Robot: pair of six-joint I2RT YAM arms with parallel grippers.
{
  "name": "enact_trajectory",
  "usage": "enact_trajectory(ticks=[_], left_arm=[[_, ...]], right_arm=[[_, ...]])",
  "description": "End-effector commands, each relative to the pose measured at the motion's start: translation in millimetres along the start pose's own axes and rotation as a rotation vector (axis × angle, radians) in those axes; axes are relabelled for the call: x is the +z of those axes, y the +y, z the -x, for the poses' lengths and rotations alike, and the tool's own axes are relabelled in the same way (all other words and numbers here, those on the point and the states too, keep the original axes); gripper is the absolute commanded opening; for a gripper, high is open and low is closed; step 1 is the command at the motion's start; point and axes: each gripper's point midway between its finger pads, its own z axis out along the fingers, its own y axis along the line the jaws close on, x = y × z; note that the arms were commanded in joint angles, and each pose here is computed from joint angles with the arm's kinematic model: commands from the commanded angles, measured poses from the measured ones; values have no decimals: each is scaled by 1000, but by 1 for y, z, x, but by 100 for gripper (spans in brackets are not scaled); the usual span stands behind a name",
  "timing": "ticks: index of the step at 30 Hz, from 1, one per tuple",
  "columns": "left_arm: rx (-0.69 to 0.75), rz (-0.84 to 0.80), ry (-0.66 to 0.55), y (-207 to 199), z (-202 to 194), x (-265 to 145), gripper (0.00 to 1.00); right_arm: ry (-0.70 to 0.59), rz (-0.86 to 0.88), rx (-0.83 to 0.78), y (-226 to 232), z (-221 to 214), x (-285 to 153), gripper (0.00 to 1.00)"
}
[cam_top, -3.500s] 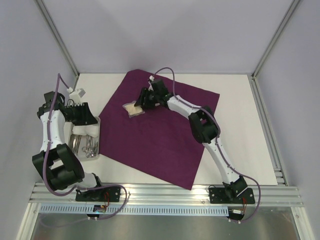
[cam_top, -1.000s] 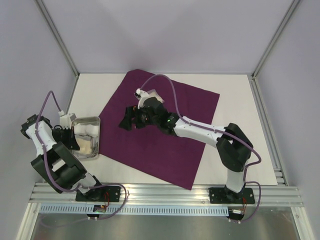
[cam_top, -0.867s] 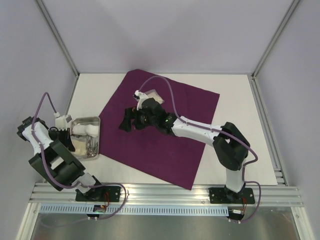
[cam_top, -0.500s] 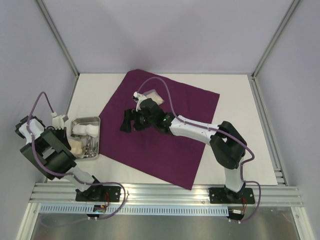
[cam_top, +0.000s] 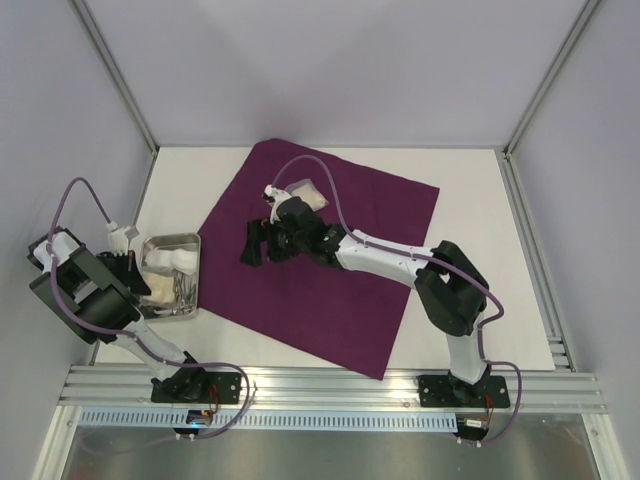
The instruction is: Prepare the surgical pack
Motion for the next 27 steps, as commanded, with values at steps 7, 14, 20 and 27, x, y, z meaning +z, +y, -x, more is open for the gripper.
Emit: enact_trajectory(ticks=[7,14,20,27], left_arm=[[79,86,-15,4,0,0,50],[113,202,-57,9,14,-18,52],[161,253,-57,6,23,-22,52],[135,294,-76,11,33,-30,39]], right_arm=[[-29,22,-52,11,15,-5,91],[-63,-55,-95,0,28,-14,95],[-142,-311,-42,-79,77,-37,100],[-125,-466,97,-205,119,-44,79]])
